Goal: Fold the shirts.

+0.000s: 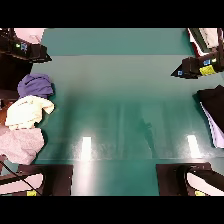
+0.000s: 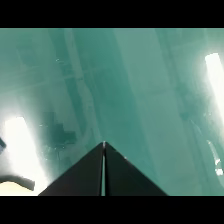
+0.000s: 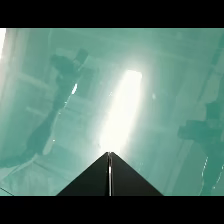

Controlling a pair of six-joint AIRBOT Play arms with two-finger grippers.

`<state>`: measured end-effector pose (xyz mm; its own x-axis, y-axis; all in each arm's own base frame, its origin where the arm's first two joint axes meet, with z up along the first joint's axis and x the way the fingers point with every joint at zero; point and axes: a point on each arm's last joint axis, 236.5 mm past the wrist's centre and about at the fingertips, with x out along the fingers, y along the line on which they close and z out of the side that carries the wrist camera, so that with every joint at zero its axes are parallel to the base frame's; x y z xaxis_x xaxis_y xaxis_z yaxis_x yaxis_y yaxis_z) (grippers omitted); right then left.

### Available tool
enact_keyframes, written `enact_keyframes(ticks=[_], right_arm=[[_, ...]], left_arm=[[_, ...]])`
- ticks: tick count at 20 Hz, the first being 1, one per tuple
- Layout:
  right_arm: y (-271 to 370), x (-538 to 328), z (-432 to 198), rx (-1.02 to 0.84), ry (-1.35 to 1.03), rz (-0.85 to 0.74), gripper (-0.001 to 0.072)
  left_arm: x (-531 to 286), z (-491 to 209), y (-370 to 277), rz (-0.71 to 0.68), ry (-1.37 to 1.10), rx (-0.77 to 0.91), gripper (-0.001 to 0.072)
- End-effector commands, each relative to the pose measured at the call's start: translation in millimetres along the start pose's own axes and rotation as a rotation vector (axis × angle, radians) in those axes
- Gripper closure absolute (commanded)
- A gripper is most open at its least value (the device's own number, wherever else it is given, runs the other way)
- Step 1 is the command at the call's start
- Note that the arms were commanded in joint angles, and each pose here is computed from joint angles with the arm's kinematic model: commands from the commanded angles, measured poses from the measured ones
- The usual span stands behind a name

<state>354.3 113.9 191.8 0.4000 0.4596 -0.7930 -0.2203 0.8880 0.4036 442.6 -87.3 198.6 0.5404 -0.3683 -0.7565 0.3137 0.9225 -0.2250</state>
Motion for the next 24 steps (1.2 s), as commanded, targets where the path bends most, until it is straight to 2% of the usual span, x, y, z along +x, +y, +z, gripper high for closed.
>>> enact_keyframes(ticks=[1, 13, 16, 18, 19, 20, 21, 22, 24], right_arm=[[1.0, -0.2, -0.8, -0.001, 0.003, 0.003, 0.0697], [2.8, -0.2, -1.3, 0.000, 0.005, 0.010, 0.0696], [2.8, -0.2, -1.3, 0.000, 0.005, 0.010, 0.0697], [2.8, -0.2, -1.2, 0.000, 0.005, 0.010, 0.0696], [2.8, -0.2, -1.2, 0.000, 0.005, 0.010, 0.0697], [2.8, -0.2, -1.2, 0.000, 0.005, 0.010, 0.0696], [2.8, -0.2, -1.2, 0.000, 0.005, 0.010, 0.0697], [2.7, -0.2, -1.2, 0.000, 0.005, 0.009, 0.0696], [2.8, -0.2, -2.0, 0.000, 0.008, 0.010, 0.0697]], left_arm=[[0.0, 0.1, 0.3, 0.001, 0.000, 0.001, 0.0682], [0.0, 0.4, 0.2, 0.001, -0.002, 0.000, 0.0682], [-0.6, 16.9, -5.9, -0.026, -0.072, -0.010, 0.0682], [1.1, 19.5, 2.5, 0.008, -0.081, 0.023, 0.0680], [5.9, 16.9, 19.2, 0.069, -0.065, 0.027, 0.0510], [12.4, 9.5, 43.6, 0.157, -0.028, -0.013, 0.0215], [17.7, -0.2, 70.8, 0.256, 0.015, -0.054, 0.0141], [22.8, -12.5, 100.8, 0.366, 0.068, -0.074, 0.0139], [34.4, -32.8, 147.1, 0.494, 0.134, -0.099, 0.0139]])
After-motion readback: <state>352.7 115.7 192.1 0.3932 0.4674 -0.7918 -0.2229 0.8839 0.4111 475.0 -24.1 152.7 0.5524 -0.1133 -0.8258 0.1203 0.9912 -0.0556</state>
